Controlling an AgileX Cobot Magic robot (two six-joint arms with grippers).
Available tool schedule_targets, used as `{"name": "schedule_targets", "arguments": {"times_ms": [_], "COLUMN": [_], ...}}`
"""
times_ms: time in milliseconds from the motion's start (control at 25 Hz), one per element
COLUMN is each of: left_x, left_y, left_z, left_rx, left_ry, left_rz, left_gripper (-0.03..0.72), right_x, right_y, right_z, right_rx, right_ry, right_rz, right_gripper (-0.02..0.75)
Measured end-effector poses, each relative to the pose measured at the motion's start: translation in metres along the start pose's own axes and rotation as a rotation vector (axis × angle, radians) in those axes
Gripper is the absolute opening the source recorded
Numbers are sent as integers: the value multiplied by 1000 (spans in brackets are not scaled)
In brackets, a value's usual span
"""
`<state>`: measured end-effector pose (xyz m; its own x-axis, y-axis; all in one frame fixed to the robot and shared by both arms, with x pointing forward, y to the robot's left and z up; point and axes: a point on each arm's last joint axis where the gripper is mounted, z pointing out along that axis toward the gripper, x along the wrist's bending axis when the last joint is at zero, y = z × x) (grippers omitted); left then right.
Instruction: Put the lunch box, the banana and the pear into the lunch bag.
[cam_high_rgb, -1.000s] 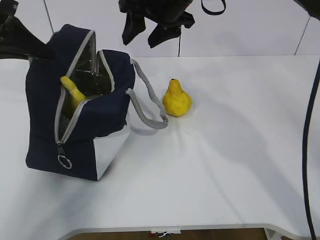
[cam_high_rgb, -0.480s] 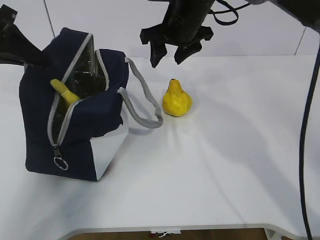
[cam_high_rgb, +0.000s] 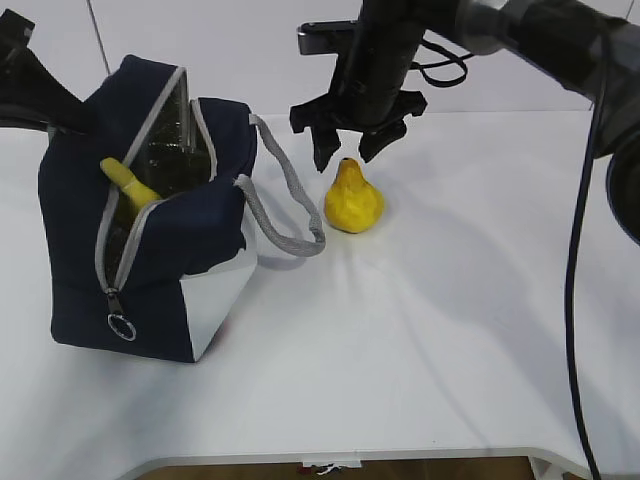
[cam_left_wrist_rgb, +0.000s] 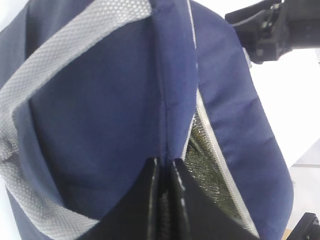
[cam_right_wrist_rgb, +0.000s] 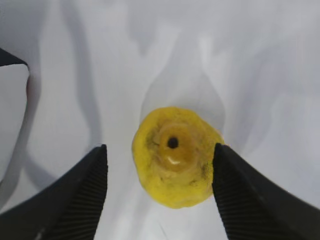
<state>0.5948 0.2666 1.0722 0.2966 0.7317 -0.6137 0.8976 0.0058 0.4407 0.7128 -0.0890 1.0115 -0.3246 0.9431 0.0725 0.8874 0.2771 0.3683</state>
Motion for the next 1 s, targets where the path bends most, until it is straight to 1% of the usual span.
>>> {"name": "schedule_targets", "arguments": {"times_ms": [280,520,600,720,840,1000], "left_x": [0,0,0,0,1,1], "left_y": [0,0,0,0,0,-1], "left_z": [0,0,0,0,0,0], "left_rx": [0,2,2,3,4,11], "left_ry": [0,3,4,5,7,16], "left_rz": [0,2,2,3,4,9], "left_gripper": [7,7,7,7,7,7], "right_x": [-5,-7,-7,-8,-8,-10], "right_y": [0,-3,-4,-5,-4,-3], "right_z": [5,21,25,30,29,28], "right_rx": [5,35,41,50,47,40], "right_ry": [-40,-44,-44,-45,-45,-52], "right_rz": [-9,-5,-5,-5,-5,-3], "right_gripper": [523,521,508,469,412,312]}}
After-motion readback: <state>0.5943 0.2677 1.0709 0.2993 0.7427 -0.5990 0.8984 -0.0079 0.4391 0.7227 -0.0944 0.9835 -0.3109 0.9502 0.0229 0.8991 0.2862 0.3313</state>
